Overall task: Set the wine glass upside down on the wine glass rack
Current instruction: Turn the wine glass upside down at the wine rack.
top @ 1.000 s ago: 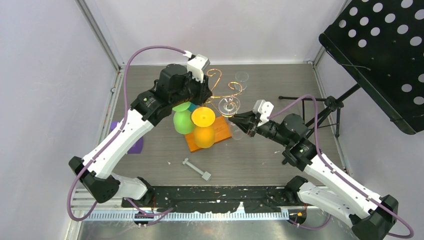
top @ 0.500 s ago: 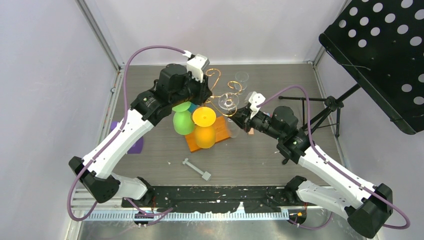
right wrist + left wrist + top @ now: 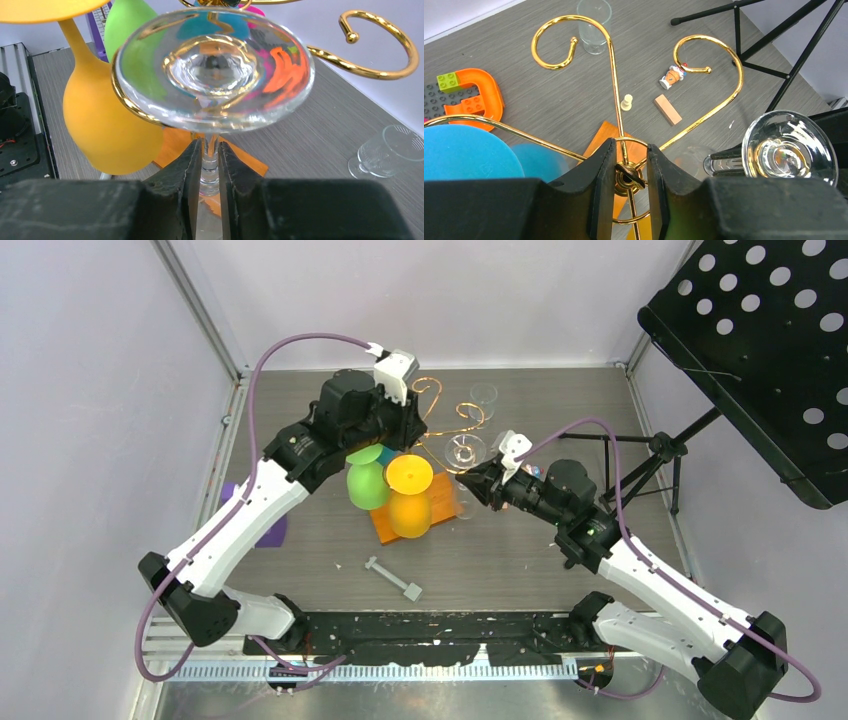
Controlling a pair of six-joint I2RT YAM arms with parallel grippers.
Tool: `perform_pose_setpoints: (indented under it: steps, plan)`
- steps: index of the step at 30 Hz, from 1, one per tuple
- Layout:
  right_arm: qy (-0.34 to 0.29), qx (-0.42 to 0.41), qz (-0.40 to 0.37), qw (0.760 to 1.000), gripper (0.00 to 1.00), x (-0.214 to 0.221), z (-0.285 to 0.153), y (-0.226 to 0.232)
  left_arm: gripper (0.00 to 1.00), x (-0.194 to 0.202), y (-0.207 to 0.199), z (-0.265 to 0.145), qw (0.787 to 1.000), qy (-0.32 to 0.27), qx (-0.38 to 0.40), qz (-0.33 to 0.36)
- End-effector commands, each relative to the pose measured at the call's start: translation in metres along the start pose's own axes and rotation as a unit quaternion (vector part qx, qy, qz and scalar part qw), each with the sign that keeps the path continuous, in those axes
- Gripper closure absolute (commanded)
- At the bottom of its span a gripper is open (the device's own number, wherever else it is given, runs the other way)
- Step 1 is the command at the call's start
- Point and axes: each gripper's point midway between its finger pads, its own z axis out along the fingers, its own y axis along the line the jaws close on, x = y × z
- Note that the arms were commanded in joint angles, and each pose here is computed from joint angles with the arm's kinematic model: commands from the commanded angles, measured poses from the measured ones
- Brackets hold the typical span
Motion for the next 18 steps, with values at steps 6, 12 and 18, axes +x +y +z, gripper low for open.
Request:
perform_pose_setpoints:
  steps: [6, 12, 18]
  plan:
    - [-0.040, -0.005, -0.023, 0.999, 0.53, -0.031, 0.002, -0.001, 0.69, -0.029, -0.008, -0.017, 0.998, -0.055, 0.014, -0.005]
    - [-0.046, -0.014, -0.027, 0.998, 0.37, -0.036, -0.002, 0.002, 0.67, -0.039, -0.008, -0.028, 0.997, -0.078, 0.012, -0.006]
    - [-0.071, 0.002, -0.042, 0.997, 0.27, -0.055, -0.019, 0.001, 0.58, -0.060, -0.012, -0.046, 0.994, -0.110, 0.016, 0.000]
